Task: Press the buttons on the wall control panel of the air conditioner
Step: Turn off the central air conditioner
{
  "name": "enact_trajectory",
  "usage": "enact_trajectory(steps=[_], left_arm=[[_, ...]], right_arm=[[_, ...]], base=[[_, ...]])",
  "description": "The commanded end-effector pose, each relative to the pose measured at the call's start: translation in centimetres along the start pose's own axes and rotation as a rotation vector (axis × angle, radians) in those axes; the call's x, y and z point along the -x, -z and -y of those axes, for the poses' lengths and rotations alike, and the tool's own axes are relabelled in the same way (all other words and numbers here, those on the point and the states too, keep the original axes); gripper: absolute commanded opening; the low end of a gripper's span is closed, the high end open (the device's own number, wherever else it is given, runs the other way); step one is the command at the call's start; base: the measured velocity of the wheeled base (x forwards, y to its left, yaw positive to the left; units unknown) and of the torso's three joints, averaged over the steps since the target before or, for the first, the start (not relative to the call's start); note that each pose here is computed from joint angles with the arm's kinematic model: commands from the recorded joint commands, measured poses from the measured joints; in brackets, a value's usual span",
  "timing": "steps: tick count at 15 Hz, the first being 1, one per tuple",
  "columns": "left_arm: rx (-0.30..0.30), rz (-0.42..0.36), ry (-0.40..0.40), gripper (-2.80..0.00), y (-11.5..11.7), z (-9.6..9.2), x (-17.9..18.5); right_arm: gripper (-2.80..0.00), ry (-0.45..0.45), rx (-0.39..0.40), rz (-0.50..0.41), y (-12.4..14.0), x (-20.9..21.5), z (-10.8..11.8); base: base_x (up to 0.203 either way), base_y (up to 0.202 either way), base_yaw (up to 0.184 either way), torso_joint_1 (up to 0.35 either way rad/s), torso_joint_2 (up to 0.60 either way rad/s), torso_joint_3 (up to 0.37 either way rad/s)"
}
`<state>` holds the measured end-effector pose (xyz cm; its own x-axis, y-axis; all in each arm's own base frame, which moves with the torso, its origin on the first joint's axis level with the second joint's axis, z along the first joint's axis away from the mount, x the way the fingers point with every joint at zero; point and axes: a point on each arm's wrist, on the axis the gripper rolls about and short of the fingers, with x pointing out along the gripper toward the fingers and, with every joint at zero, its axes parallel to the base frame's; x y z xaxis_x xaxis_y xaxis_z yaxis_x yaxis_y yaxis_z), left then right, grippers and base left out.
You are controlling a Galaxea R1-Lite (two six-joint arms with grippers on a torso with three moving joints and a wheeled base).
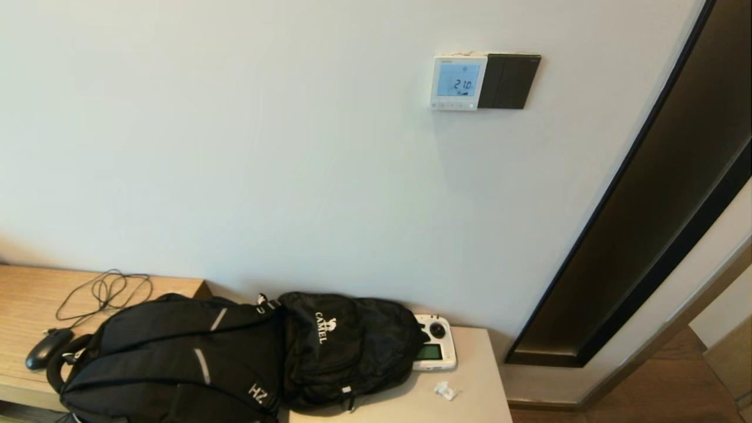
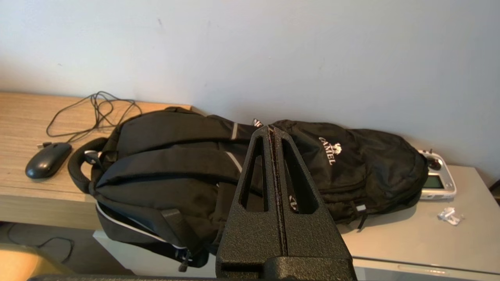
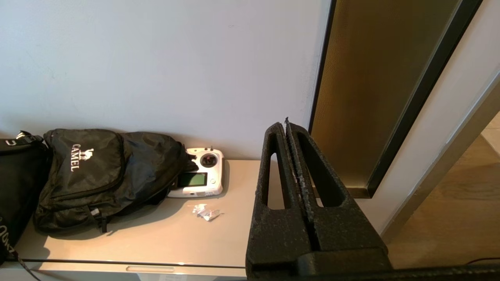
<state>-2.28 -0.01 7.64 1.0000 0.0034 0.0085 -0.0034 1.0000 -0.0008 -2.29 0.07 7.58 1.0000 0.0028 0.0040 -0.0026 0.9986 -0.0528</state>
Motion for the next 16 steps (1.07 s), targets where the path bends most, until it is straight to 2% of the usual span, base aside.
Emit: enact_trajectory(steps=[1,14,16], left_arm=[[0.001,0.001,-0.001,-2.80,0.0,0.0,0.0],[0.001,0.002,0.000,-2.80,0.0,0.0,0.0],[0.001,0.001,-0.001,-2.80,0.0,0.0,0.0]], right_arm=[[-2.80,0.000,0.001,0.001,0.0,0.0,0.0],[-2.80,0.001,0.007,0.003,-0.1,0.0,0.0],[-2.80,0.007,0.021,0.050,-1.2,0.3,0.1]], base=[[0.000,0.000,0.000,0.000,0.00,0.000],[0.000,0.000,0.000,0.000,0.00,0.000],[0.000,0.000,0.000,0.000,0.00,0.000]])
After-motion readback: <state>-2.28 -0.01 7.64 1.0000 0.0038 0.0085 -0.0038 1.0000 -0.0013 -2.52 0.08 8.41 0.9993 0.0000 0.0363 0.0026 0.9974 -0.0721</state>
